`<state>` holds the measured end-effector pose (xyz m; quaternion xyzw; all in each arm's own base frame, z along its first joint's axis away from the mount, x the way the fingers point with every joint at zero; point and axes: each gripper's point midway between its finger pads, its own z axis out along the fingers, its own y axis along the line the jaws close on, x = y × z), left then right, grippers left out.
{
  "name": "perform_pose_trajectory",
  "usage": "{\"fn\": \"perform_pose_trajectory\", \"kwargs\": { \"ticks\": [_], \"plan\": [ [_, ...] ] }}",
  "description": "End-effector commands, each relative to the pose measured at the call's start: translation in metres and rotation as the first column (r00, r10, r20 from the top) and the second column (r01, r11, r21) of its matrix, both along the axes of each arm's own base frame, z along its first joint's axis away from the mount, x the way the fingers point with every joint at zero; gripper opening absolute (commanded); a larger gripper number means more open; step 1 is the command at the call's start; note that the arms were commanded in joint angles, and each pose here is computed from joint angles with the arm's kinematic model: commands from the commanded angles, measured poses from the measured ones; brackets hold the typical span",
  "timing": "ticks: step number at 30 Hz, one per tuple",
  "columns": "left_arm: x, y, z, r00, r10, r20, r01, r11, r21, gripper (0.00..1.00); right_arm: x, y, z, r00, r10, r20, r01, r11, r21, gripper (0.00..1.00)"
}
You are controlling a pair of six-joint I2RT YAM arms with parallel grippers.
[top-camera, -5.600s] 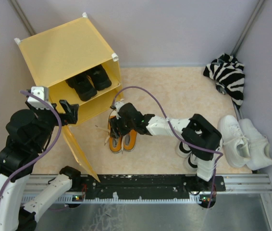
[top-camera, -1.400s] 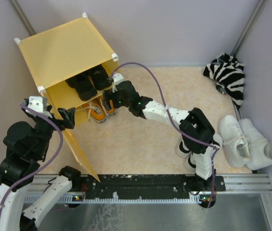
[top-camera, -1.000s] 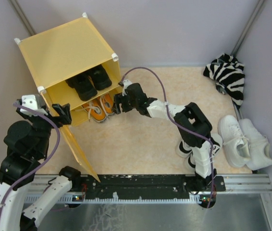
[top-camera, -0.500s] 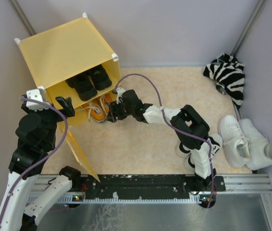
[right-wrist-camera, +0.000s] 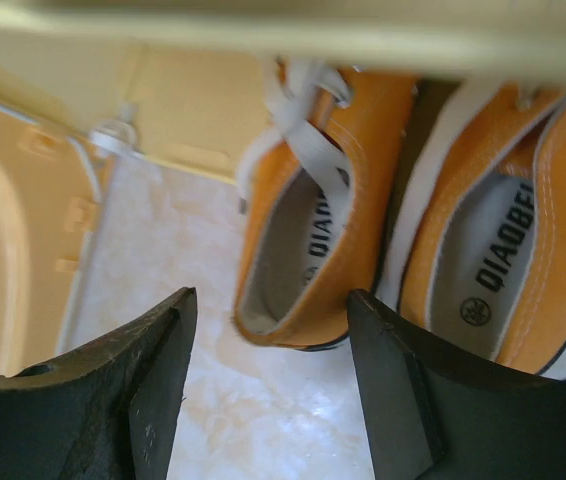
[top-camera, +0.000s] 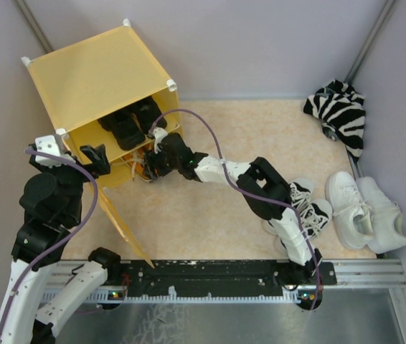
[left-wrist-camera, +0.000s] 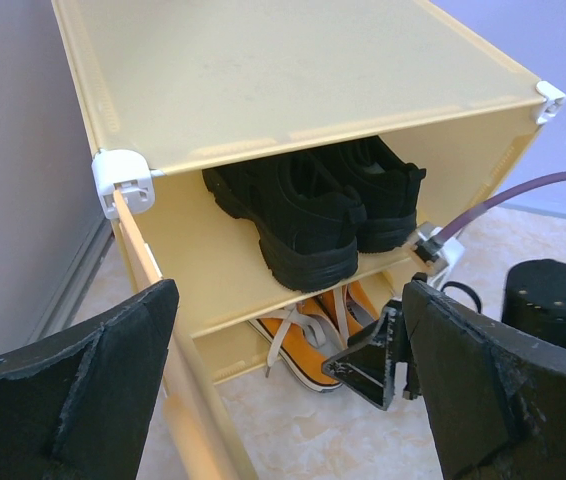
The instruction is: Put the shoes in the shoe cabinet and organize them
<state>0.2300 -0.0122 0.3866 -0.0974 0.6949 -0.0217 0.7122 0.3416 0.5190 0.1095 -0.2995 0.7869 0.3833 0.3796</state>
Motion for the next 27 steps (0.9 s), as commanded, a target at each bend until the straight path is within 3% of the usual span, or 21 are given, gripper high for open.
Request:
{"fn": "perform_pose_trajectory", "kwargs": {
  "ticks": [1, 7, 11, 14, 21, 27],
  "plan": [
    [-0.01, 0.007, 0.009, 0.999, 0.018, 0.027, -0.017, 1.0, -0.011, 0.99, 0.018, 0.001, -0.012, 0.997, -0.044, 0.056, 0.046, 0.998, -0.036, 0.61],
    [-0.01, 0.012, 0.005, 0.999, 0.048, 0.007, -0.048, 0.999, -0.002, 0.99, 0.022, 0.002, -0.024, 0.997, -0.046, 0.067, 0.05, 0.998, -0.047, 0.59],
    [-0.006, 0.01, 0.001, 0.999, 0.047, -0.023, -0.046, 0.999, 0.01, 0.99, 0.017, 0.012, -0.031, 0.999, -0.012, 0.037, 0.013, 1.0, -0.023, 0.3],
    [-0.006, 0.012, 0.001, 0.998, 0.058, -0.028, -0.058, 0.998, 0.012, 0.99, 0.011, 0.02, -0.017, 1.0, 0.001, 0.015, -0.002, 0.999, 0.037, 0.2],
    [-0.01, 0.017, -0.004, 0.996, 0.078, -0.047, -0.077, 0.997, 0.021, 0.99, -0.006, 0.057, 0.047, 0.998, 0.006, 0.054, -0.016, 0.982, 0.188, 0.12],
    [-0.021, 0.026, -0.01, 0.991, 0.108, -0.078, -0.106, 0.994, 0.03, 0.99, -0.015, 0.085, 0.059, 0.999, 0.004, 0.032, -0.012, 0.968, 0.251, 0.1]
  ]
}}
